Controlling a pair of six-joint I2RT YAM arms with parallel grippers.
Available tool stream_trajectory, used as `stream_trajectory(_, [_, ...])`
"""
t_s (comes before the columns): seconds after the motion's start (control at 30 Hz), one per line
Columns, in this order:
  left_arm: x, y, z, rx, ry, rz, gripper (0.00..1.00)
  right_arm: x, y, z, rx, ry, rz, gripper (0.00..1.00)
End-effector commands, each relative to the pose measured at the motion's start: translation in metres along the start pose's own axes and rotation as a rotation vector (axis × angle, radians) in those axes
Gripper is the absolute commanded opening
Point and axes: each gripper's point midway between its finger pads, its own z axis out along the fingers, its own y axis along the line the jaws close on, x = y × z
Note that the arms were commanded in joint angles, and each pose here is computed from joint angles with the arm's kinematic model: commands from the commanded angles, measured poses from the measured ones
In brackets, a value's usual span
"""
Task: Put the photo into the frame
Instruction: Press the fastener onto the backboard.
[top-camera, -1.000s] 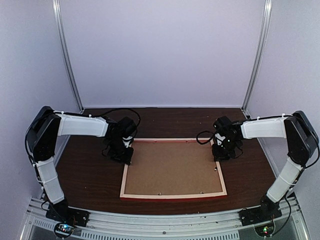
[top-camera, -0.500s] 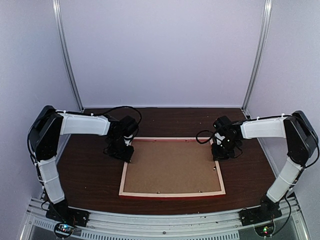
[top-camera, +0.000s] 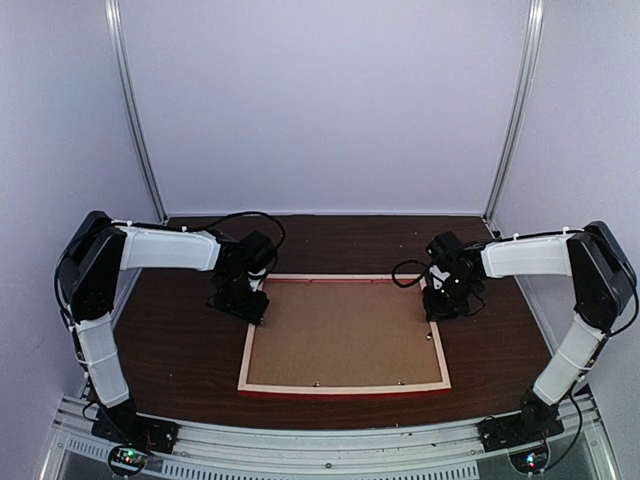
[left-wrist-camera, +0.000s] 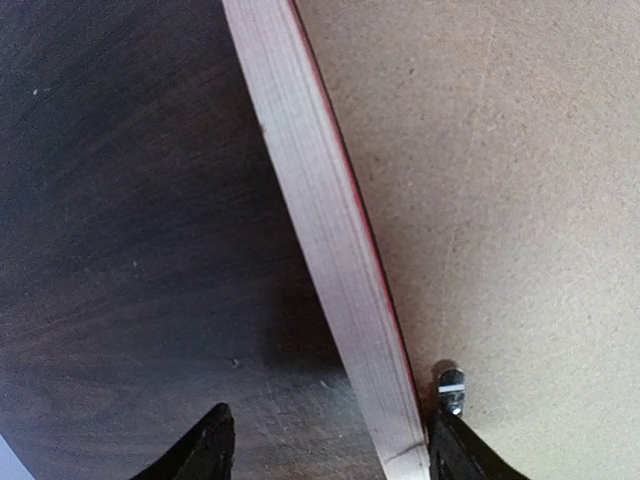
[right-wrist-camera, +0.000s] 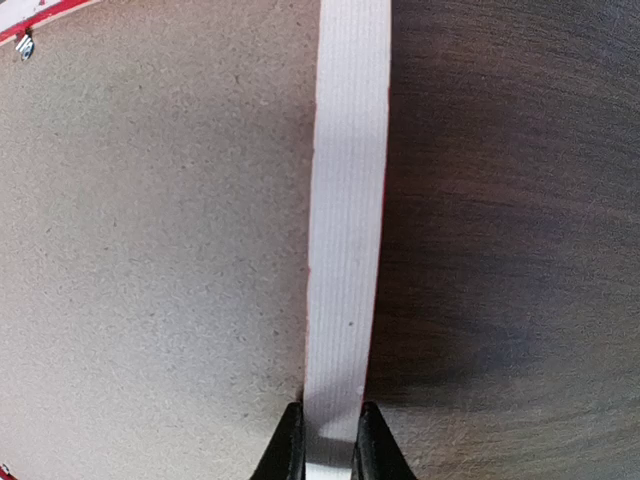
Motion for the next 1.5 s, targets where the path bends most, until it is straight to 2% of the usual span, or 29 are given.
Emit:
stream_trajectory(0.0, [-0.024, 0.004, 0.020, -0.048, -0.087, -0.009, 0.68, 0.025, -0.005, 0.024, 0.007, 0.095, -0.039, 0.14])
stream_trajectory(0.33, [-0.038, 0.001, 0.012, -0.032, -0.155, 0.026, 0.72, 0.026, -0.005, 0.027, 0.007, 0.101, -0.041, 0.14])
stream_trajectory(0.73, [-0.054, -0.004, -0.023, 0.038, -0.259, 0.027, 0.75, 0.028, -0.006, 0.029, 0.010, 0.111, -0.040, 0.14])
stream_trajectory(1.03, [-0.052, -0.008, -0.016, 0.049, -0.233, 0.037, 0.75, 0.030, -0.005, 0.030, 0.003, 0.114, -0.041, 0.14])
stream_trajectory(1.47, [-0.027, -0.014, 0.005, 0.086, -0.139, 0.015, 0.75, 0.032, -0.006, 0.029, 0.001, 0.111, -0.037, 0.14])
